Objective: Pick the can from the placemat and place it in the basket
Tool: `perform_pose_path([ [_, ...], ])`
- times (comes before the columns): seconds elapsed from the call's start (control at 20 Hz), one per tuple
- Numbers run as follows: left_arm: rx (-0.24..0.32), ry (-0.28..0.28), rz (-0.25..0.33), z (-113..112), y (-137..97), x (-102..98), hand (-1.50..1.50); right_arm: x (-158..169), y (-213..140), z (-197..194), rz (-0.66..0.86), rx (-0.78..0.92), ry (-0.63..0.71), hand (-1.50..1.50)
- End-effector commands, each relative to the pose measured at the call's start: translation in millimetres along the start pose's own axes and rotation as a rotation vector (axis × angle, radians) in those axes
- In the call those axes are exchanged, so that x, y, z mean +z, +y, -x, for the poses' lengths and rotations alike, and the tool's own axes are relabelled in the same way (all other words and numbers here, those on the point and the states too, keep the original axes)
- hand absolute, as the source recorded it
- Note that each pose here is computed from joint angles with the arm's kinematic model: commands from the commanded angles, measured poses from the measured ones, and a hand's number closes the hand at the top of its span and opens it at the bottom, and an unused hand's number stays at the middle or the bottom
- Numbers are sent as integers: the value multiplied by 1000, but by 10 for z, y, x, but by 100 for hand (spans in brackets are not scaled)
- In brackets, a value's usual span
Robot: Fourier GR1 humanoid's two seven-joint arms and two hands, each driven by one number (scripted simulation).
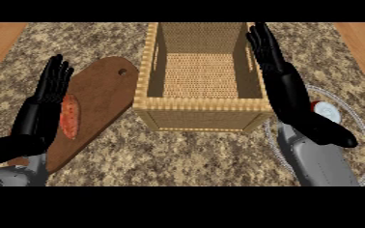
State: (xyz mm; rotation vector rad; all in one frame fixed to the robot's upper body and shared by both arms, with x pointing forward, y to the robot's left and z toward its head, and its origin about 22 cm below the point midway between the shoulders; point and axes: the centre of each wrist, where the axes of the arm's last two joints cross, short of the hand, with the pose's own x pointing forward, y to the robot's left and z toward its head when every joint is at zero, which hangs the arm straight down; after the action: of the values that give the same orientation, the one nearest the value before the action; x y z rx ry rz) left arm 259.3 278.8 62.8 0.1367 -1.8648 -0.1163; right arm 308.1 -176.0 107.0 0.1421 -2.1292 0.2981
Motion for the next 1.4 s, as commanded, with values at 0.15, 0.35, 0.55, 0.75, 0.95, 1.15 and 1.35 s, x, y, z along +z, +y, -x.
perform_pose_path([
  [0.15,-193,17,27,-31,124,-114,0,106,-99,50,-403,-192,174,150],
  [0.35,-225,69,87,-6,165,-96,0,388,389,222,-454,-596,288,150],
  [0.55,-265,123,90,-44,198,-184,0,546,220,-194,-427,-474,310,-150],
  [0.75,-260,117,84,95,291,-188,0,416,-166,-758,-333,-95,224,-150],
  [0.95,-272,114,87,-50,261,-220,0,34,-654,-1107,-325,386,251,-150],
  [1.15,-249,120,94,18,213,-212,0,-182,-883,-1511,-500,725,339,-150],
  [1.35,-254,97,115,8,100,-257,0,-339,-1022,-1676,-791,922,467,-150],
])
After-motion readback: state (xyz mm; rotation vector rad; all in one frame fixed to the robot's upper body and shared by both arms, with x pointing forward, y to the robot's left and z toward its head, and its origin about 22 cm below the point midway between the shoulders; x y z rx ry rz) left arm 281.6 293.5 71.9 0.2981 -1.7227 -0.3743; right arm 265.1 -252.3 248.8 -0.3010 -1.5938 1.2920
